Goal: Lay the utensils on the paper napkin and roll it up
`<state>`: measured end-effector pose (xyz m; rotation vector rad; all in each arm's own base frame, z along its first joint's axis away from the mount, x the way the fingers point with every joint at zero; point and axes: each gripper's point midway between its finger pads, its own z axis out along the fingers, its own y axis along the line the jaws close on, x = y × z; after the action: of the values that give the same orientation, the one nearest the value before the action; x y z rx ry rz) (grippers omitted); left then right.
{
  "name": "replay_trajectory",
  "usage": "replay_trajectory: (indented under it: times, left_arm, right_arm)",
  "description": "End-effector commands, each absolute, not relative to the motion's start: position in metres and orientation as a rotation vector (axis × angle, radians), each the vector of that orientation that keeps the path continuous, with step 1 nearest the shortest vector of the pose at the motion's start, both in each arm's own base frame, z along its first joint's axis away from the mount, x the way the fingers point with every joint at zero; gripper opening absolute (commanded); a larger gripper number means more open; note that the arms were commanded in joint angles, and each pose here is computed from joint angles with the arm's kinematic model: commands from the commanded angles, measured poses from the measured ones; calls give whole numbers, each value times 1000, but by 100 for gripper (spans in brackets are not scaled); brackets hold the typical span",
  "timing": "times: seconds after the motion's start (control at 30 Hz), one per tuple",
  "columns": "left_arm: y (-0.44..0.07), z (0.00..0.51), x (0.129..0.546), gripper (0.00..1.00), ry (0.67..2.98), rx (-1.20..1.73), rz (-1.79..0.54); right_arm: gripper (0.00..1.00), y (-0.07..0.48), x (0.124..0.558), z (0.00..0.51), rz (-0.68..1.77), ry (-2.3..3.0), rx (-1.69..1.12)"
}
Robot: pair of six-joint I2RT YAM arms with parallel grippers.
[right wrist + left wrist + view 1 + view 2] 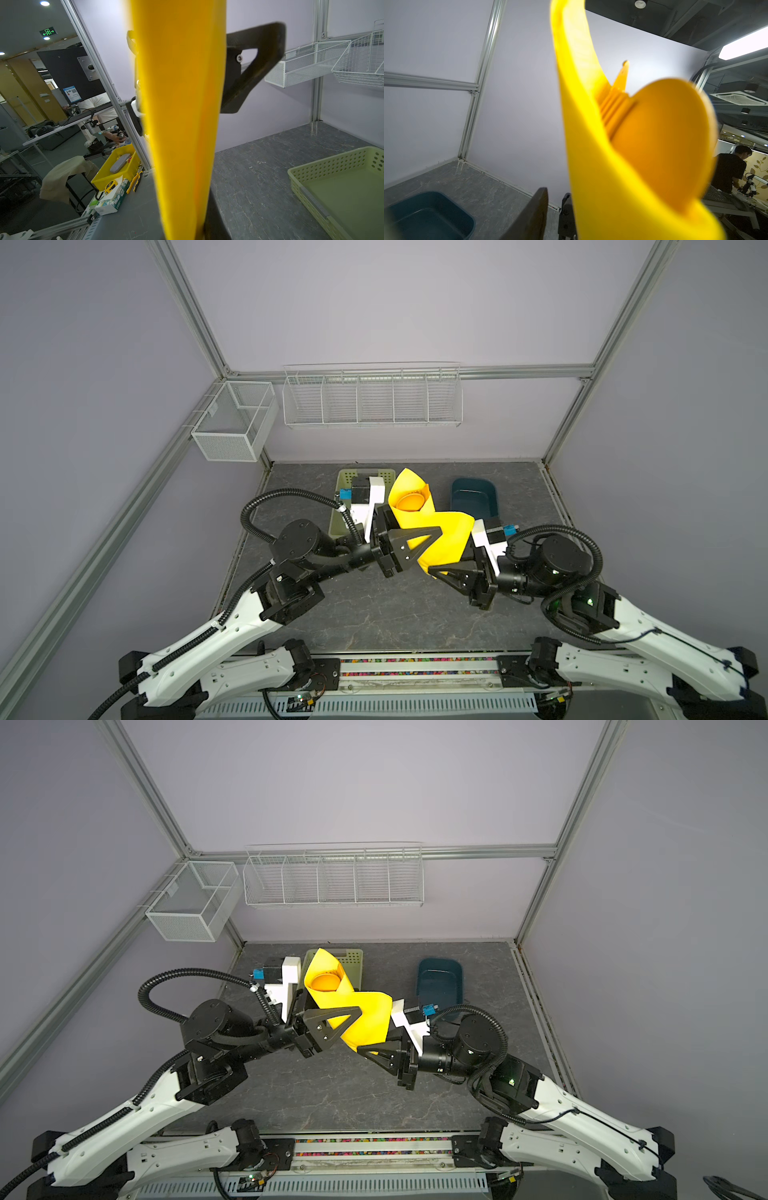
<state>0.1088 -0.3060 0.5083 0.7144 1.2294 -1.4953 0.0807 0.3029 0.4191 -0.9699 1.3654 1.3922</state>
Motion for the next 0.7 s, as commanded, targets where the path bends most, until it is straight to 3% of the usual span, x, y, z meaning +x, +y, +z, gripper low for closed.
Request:
replay_trajectory:
  times: [0.0,0.4,0.5,0.67]
  left_arm:
    - [-306,516,112,47,1226,710,-1471]
    - [-310,515,119,17,1249,672,-1485]
    - [-311,515,119,18,1250,674,-1493]
    - [-312,509,115,38,1256,696,-1499]
  right_arm:
    - [6,301,70,429,1391,1293,-1029]
    - [6,297,65,433,1370,1254,-1035]
    - [6,293,70,434,1349,1264,-995]
    - [6,282,84,440,1299,1287,-883]
